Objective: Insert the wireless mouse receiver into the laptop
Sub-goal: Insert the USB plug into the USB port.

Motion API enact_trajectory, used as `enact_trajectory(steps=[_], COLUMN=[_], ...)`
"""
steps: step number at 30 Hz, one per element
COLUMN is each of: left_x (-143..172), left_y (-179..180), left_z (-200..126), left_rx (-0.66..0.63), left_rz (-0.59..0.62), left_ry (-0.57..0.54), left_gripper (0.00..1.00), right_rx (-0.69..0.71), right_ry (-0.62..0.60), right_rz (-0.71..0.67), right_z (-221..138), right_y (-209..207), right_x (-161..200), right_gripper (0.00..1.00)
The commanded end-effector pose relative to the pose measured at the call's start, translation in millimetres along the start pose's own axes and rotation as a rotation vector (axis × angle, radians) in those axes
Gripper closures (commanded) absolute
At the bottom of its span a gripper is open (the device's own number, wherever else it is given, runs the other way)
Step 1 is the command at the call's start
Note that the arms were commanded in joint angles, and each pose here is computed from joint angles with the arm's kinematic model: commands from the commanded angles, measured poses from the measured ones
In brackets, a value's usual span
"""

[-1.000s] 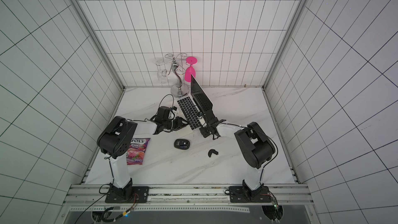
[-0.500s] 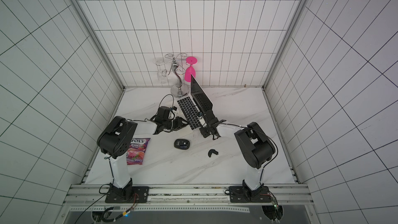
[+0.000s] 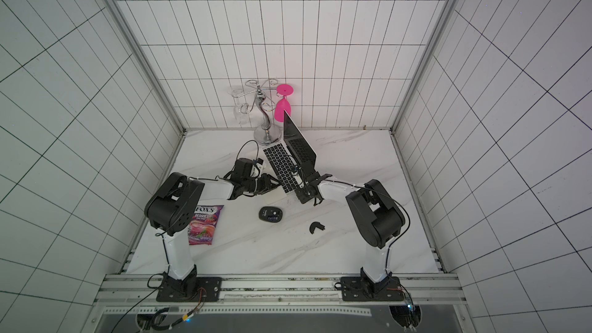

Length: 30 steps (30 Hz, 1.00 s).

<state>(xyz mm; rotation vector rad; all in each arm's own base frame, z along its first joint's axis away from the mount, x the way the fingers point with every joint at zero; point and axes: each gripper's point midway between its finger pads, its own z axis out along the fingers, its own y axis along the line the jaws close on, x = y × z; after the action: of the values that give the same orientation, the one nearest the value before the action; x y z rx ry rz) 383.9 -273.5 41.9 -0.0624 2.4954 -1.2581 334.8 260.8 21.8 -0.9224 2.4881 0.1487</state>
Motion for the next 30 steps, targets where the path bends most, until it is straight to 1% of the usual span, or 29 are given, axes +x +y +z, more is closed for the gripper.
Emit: enact_trajectory(steps=[1, 5, 8, 14, 20, 23, 24, 28, 30], left_x=[11.5, 9.4, 10.1, 11.4, 8.6, 1.7, -1.9, -16.3, -22.6], left_y=[26.1, 27.4, 27.6, 28.5, 25.1, 15.1, 10.5, -10.8, -21.6], left_z=[6.2, 4.7, 4.5, 5.2, 4.6, -0.1, -2.0, -16.1, -26.7], left_rx=[-0.074, -0.078, -0.078, -0.077, -0.071, -0.058, -0.053, -0.043, -0.043], left_rz=[-0.033, -0.035, -0.033, -0.03, -0.027, -0.017, -0.011, 0.027, 0.049], left_ry=[0.035, 0.029, 0.032, 0.037, 0.032, 0.013, 0.004, -0.042, -0.071], left_gripper=[0.62, 0.62, 0.62, 0.63, 0.63, 0.63, 0.63, 0.6, 0.55], right_rx=[0.083, 0.096, 0.071, 0.031, 0.012, -0.002, -0.008, -0.048, -0.07], right_ry=[0.191, 0.195, 0.178, 0.062, -0.036, -0.072, -0.088, -0.137, -0.162], right_rz=[0.02, 0.027, 0.0, -0.071, -0.074, -0.034, -0.015, 0.088, 0.163], right_z=[24.1, 22.5, 23.8, 30.9, 32.5, 19.7, 12.7, -17.3, -30.1], right_y=[-13.9, -16.8, -13.0, -6.5, -6.0, -4.6, -4.0, 0.8, 3.2], right_x=[52.7, 50.8, 46.2, 31.2, 7.5, -2.1, -5.2, -15.4, -19.8], right_gripper=[0.95, 0.95, 0.95, 0.95, 0.91, 0.84, 0.8, 0.58, 0.48])
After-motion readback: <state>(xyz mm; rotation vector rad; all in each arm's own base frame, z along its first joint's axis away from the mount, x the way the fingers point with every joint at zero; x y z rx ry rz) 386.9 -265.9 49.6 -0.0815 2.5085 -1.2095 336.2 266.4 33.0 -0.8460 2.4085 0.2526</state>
